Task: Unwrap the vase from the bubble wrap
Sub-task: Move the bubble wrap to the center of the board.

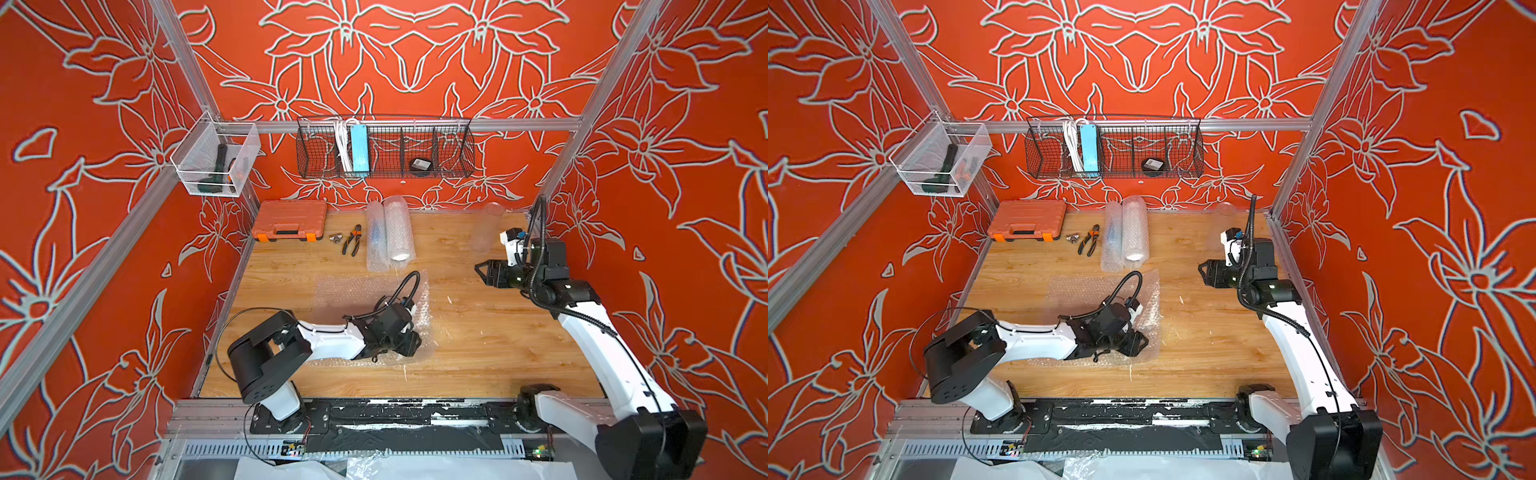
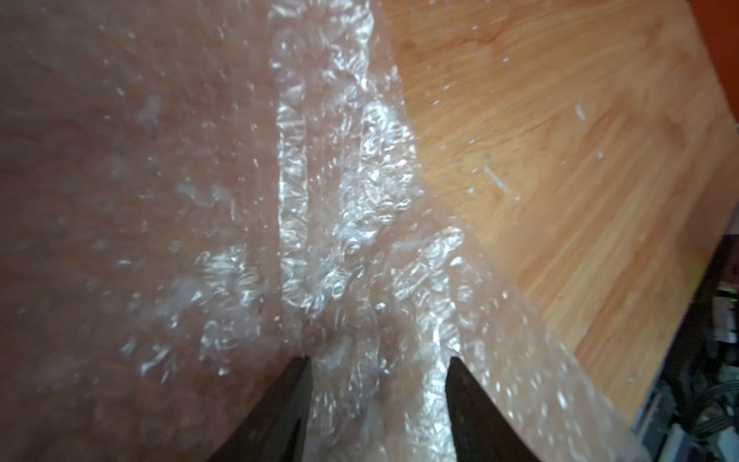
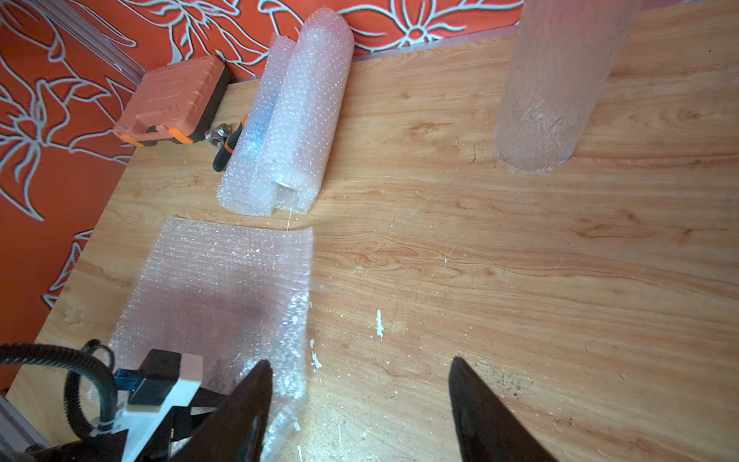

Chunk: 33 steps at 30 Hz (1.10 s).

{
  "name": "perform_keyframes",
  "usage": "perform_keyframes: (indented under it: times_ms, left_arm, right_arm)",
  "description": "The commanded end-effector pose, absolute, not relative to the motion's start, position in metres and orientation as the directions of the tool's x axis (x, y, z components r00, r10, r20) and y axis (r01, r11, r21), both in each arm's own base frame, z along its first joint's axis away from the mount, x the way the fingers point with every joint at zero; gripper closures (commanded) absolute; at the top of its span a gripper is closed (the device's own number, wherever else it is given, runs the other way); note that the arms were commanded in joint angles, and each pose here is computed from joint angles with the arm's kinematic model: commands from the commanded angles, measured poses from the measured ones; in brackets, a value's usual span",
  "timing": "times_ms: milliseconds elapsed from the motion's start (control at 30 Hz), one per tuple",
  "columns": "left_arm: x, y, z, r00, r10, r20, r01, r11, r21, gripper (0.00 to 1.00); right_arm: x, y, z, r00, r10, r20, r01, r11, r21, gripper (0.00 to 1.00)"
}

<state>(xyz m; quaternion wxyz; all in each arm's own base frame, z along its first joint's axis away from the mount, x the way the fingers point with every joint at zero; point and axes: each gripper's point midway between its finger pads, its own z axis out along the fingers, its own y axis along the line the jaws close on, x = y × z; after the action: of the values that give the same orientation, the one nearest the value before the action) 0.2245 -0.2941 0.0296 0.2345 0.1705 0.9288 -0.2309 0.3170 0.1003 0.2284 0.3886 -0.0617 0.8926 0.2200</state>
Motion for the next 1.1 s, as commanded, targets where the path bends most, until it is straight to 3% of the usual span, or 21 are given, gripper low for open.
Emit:
perform_keyframes:
  times_ms: [0,167,367,500,733,933,1067]
  left_arm:
    - [0.202,-0.217,-0.007,-0.894,0.247,-0.374,0.311,0.942,-0.123,0.42]
    - [0.212,-0.231,0.038,-0.85,0.233,-0.473,0.353,0.918,-0.181,0.4]
    - [0.217,-0.303,0.123,-0.742,0.185,-0.645,0.558,0.703,-0.441,0.27]
    - [0.234,-0.32,0.131,-0.732,0.138,-0.667,0.552,0.694,-0.462,0.24]
    - [0.266,-0.354,0.086,-0.823,0.167,-0.543,0.492,0.688,-0.534,0.43]
    - [0.28,-0.346,0.041,-0.867,0.172,-0.467,0.407,0.786,-0.465,0.58]
    - [0.275,-0.319,0.013,-0.894,0.162,-0.417,0.334,0.862,-0.381,0.6]
  right_arm:
    - [0.321,0.101,0.229,-0.683,0.065,-0.728,-0.273,0.901,0.337,0.3]
    - [0.321,0.102,0.23,-0.683,0.062,-0.728,-0.275,0.901,0.334,0.3]
    - [0.321,0.101,0.232,-0.681,0.059,-0.73,-0.272,0.905,0.327,0.3]
    - [0.32,0.101,0.233,-0.679,0.059,-0.732,-0.271,0.906,0.324,0.3]
    - [0.319,0.103,0.234,-0.679,0.052,-0.732,-0.281,0.903,0.324,0.3]
    - [0.317,0.103,0.236,-0.678,0.041,-0.734,-0.286,0.905,0.315,0.29]
    - [0.318,0.103,0.234,-0.679,0.044,-0.733,-0.284,0.905,0.317,0.29]
